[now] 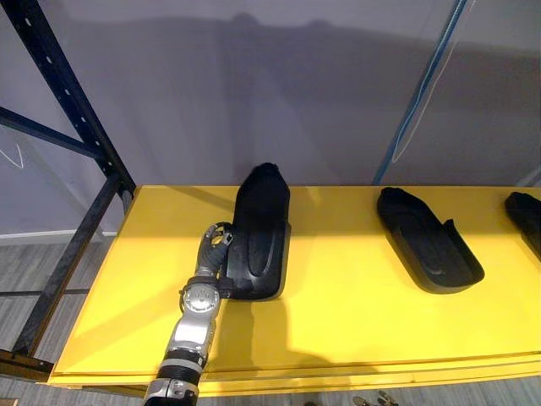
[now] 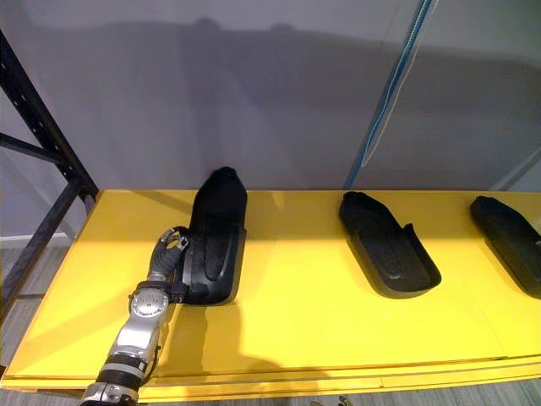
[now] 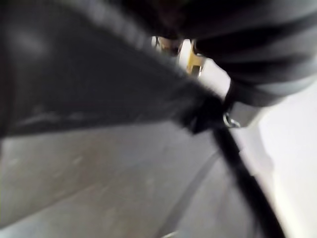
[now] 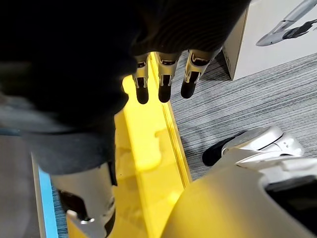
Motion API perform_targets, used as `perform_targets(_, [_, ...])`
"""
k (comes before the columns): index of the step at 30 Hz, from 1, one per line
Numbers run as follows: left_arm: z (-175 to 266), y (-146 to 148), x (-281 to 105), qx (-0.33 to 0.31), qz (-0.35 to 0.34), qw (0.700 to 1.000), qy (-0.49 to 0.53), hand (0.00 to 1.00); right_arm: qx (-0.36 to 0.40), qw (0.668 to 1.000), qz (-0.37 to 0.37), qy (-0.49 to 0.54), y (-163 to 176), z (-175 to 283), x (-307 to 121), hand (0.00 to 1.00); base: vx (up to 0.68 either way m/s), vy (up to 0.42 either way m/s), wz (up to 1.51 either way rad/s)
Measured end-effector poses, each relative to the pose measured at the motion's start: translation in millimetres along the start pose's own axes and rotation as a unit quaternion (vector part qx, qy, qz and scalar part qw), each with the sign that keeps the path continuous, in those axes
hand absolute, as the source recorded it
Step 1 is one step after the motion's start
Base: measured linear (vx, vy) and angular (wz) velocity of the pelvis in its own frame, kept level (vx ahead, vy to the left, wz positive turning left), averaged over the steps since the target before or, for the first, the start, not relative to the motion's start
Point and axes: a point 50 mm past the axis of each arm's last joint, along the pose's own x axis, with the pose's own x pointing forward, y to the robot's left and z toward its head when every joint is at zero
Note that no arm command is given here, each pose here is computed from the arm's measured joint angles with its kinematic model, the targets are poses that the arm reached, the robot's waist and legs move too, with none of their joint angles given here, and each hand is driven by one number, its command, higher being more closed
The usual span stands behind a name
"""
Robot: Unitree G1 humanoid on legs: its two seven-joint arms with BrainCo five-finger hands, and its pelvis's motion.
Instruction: Walk over and take plastic housings, then place them on the shelf
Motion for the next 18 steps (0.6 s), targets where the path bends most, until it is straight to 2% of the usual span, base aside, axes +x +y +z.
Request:
perform_targets(8, [5, -5, -4, -0.017, -0.001, 1.0, -0.01, 0.0, 0.001, 1.0, 0.001, 0.001, 1, 0, 0, 0.0, -0.03, 0.012, 0.01])
perform_targets(18, [10, -6, -27, -0.078, -0.003, 0.996, -0.032, 0.0, 0.006, 1.0, -0.001, 0.002, 0, 0, 0, 0.0, -0.01, 0.002, 0.06])
